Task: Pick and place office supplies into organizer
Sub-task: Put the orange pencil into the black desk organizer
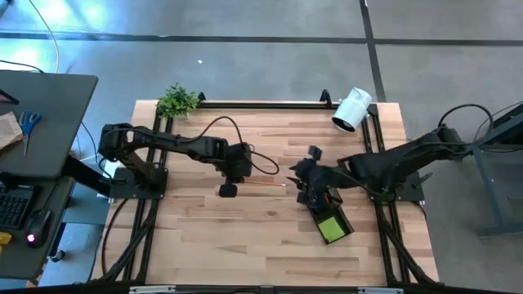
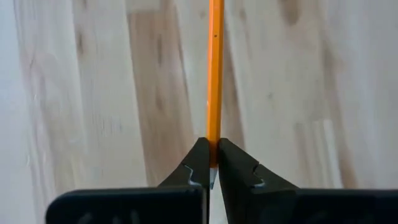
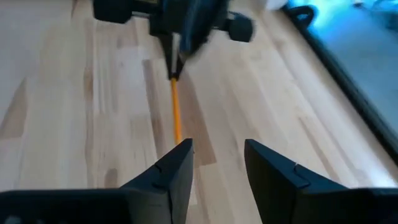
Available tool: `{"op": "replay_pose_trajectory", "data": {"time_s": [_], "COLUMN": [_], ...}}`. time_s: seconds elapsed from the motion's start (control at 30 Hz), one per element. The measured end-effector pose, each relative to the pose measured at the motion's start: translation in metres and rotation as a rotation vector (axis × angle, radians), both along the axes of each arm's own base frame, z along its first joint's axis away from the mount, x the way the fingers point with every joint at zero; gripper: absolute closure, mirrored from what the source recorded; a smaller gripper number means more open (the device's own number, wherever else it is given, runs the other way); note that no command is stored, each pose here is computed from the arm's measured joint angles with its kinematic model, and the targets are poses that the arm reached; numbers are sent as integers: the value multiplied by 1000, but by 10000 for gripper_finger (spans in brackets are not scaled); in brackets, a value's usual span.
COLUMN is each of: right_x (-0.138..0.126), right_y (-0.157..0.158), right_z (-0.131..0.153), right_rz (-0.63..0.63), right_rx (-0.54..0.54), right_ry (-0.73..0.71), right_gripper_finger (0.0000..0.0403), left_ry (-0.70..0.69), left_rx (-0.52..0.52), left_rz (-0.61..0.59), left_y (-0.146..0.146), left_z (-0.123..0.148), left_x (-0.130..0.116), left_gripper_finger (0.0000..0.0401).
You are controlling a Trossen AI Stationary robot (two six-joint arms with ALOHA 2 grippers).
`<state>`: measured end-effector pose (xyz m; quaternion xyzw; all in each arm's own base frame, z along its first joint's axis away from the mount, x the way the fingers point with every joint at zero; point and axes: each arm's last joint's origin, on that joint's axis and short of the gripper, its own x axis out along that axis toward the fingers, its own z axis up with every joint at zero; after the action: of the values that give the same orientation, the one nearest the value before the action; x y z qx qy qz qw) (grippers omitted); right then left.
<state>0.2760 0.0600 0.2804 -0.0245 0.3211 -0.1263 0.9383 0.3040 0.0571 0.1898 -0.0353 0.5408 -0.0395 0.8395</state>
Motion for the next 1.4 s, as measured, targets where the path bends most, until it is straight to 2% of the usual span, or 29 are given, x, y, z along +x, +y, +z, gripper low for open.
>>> {"op": "replay_pose_trajectory", "data": {"time_s": [0.2, 0.3, 0.47, 0.57, 0.7, 0.8, 0.97, 1.13, 1.27, 1.4], "right_x": [-35, -44, -35, -23, -24, -28, -17, 1, 16, 30], "right_y": [27, 37, 46, 51, 47, 45, 44, 33, 23, 14], "right_z": [22, 26, 11, 2, 12, 22, 31, 48, 53, 50], "right_rz": [-122, -174, -189, -222, -345, -376, -299, -123, -17, 20], "right_rx": [-84, -106, -91, -145, -229, -212, -159, -85, -121, -152], "right_ry": [-123, -175, -144, -165, -267, -326, -374, -484, -550, -589], "right_gripper_finger": [265, 265, 265, 265, 265, 265, 265, 265, 265, 265], "left_ry": [-178, -311, -563, -673, -798, -905, -1069, -1111, -1121, -1144], "left_rx": [-13, -72, -191, -238, -261, -272, -267, -274, -241, -219], "left_rz": [-11, 2, -27, -51, -78, -92, -110, -79, -64, -93], "left_y": [1, 9, 16, 14, 12, 10, 7, 2, -7, -15], "left_z": [13, 18, 18, 14, 10, 9, 12, 12, 12, 13], "left_x": [-18, -30, -42, -43, -46, -51, -59, -61, -58, -56], "left_gripper_finger": [399, 400, 400, 400, 401, 401, 401, 401, 401, 401]}}
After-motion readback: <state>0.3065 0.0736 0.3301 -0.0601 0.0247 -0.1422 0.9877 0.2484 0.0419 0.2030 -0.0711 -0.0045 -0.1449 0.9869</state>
